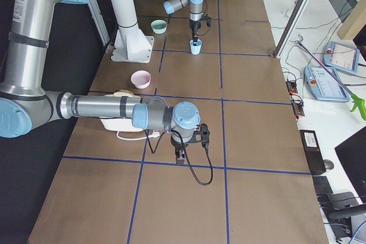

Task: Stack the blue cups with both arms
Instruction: 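Open the left gripper and withdraw the left arm out of view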

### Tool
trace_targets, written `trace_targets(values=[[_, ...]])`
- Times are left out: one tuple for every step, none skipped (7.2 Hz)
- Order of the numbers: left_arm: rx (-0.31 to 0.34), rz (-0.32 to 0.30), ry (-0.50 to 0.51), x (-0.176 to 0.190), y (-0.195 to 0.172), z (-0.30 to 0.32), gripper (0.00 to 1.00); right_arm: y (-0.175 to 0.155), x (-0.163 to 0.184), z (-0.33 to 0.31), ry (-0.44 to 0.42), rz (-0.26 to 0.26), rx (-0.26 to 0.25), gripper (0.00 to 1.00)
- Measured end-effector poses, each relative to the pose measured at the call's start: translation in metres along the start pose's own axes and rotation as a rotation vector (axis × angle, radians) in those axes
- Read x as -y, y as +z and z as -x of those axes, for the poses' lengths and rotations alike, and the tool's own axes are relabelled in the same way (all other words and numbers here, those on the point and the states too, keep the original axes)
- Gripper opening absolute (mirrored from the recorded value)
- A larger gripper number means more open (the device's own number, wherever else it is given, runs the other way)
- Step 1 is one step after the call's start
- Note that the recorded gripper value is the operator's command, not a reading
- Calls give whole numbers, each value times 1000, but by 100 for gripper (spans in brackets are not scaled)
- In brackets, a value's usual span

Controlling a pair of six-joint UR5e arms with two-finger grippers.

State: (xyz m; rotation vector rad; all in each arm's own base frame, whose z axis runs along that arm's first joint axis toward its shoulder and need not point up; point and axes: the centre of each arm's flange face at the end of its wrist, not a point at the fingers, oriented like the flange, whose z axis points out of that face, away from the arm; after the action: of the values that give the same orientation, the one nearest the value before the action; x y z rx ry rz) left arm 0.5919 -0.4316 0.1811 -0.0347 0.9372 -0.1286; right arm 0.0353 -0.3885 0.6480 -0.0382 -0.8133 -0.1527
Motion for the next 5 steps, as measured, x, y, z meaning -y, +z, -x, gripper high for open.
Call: trace_targets(values=[[-6, -1, -4, 6, -11, 3, 100, 0, 0, 0, 0, 0, 0, 100], [-8, 6, -6, 17, -30, 12, 100, 0, 0, 0, -1, -1, 0, 100], [-3, 15, 14, 29, -54, 30, 100, -1, 1, 1, -2, -2, 1, 100], [17, 12, 68, 40, -84, 67, 100, -1, 1, 1, -2, -2, 1, 100], [42, -1, 139, 53, -109, 111, 100, -1, 2, 1, -3, -3, 1, 100]])
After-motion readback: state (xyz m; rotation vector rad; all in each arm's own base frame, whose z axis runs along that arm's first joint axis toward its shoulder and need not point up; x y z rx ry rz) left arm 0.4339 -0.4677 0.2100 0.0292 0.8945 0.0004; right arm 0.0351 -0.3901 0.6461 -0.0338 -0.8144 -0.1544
